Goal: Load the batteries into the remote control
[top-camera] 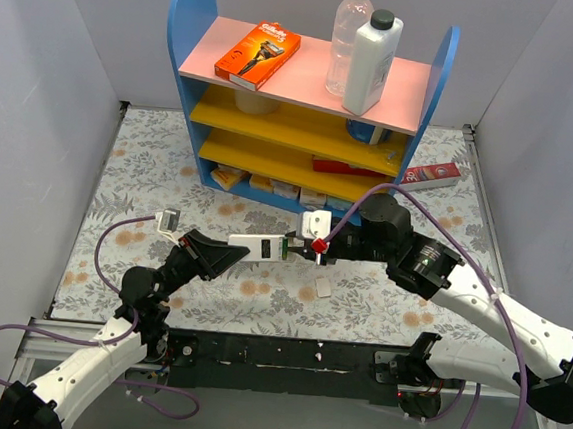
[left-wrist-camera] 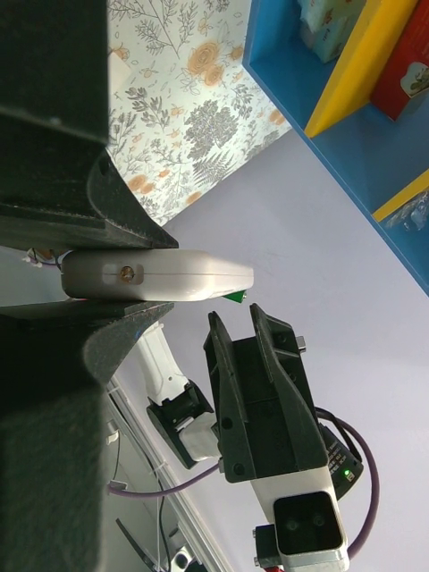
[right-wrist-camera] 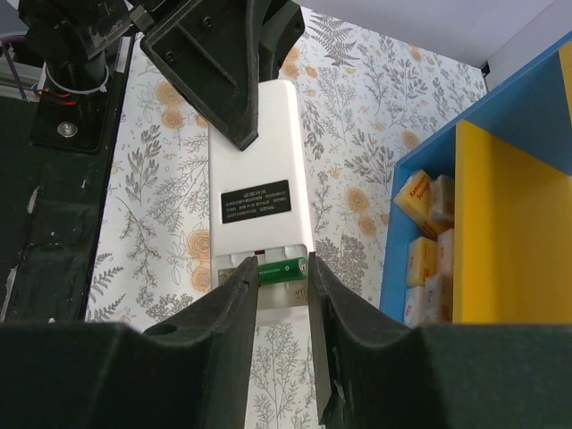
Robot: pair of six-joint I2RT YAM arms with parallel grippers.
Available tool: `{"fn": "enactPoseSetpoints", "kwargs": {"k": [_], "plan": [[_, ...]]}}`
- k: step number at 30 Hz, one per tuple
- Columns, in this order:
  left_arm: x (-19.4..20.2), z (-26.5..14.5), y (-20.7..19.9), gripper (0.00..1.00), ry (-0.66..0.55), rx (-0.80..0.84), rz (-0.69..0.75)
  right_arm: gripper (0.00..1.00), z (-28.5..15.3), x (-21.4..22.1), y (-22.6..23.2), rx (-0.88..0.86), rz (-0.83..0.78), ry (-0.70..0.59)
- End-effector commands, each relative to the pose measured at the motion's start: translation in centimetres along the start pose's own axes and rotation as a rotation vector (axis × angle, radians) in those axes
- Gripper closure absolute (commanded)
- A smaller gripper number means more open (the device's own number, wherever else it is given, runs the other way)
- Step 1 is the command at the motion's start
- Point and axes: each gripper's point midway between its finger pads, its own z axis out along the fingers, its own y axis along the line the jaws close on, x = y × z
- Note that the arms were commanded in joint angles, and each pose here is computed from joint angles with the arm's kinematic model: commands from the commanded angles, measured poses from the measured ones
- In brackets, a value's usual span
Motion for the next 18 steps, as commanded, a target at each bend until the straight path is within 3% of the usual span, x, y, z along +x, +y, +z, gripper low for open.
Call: {"fn": "enactPoseSetpoints", "kwargs": {"k": [1, 18], "plan": [[5.0, -4.2, 7.9, 1.0, 0.078, -0.175, -0.072, 0.66, -0.2, -2.0, -0.8, 0.006, -0.022, -0.047], [4.7, -4.1, 7.1, 1.0, 0.066, -0.136, -0.067, 0.8, 0.2, -0.4, -0.7, -0.001, 0.004, -0.012]]}}
